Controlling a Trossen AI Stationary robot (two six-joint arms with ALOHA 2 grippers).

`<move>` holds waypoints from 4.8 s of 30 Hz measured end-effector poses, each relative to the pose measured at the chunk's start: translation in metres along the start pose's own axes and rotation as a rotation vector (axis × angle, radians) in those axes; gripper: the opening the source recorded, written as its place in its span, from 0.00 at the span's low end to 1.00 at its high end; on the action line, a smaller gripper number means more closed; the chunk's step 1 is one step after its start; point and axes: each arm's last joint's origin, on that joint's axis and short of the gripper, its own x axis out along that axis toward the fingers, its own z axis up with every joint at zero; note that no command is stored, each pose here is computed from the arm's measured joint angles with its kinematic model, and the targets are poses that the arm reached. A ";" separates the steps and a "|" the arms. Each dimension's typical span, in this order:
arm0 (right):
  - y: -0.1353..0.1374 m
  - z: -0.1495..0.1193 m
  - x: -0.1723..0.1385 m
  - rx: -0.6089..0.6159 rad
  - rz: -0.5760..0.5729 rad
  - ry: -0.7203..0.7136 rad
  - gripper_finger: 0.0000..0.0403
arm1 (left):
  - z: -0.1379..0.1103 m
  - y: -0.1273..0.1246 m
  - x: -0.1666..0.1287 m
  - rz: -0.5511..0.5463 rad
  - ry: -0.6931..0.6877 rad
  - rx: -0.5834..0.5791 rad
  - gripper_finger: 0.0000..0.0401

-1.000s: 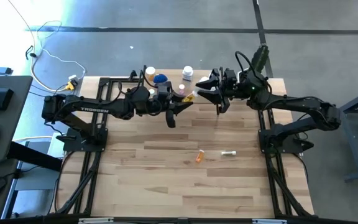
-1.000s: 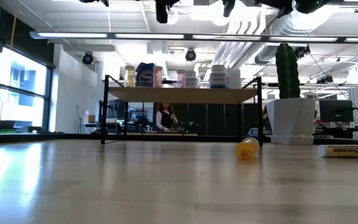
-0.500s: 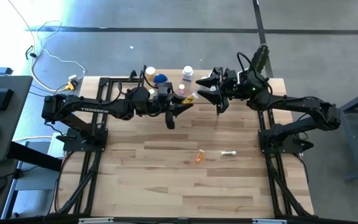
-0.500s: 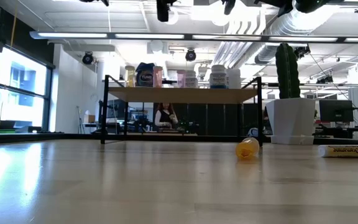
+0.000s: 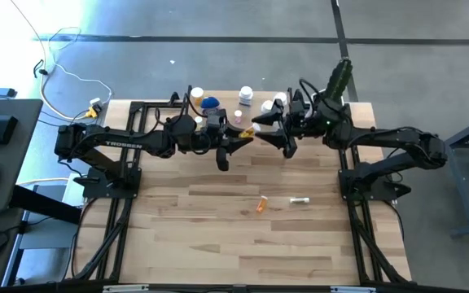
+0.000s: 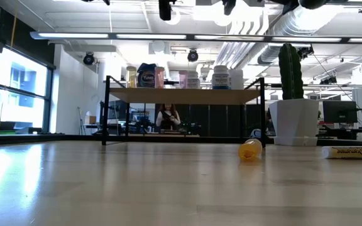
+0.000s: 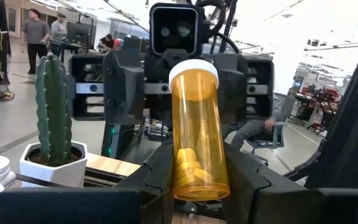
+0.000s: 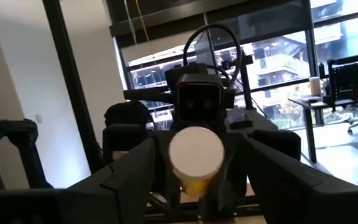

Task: Pick and place medicine bottles onto shelf by color
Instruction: Put the right small orange pill bottle on the shelf

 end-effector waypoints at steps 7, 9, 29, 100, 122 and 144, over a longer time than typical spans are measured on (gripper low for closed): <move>0.000 -0.001 0.002 -0.024 -0.022 -0.010 0.59 | 0.000 0.000 0.000 0.000 0.000 -0.002 0.20; -0.001 -0.005 0.004 -0.017 -0.032 -0.001 0.59 | 0.000 0.000 0.000 0.001 0.000 -0.001 0.20; -0.002 -0.013 0.012 -0.037 0.007 -0.016 0.31 | 0.000 0.001 0.000 0.003 0.001 -0.001 0.20; -0.062 -0.050 0.027 -0.020 -0.561 0.590 0.19 | 0.049 0.059 -0.093 0.368 0.309 0.102 0.56; -0.064 -0.069 0.017 -0.010 -0.783 0.755 0.19 | 0.053 0.056 -0.098 0.365 0.311 0.152 0.56; -0.063 -0.072 0.013 -0.060 -0.781 0.826 0.29 | 0.053 0.057 -0.098 0.365 0.312 0.152 0.56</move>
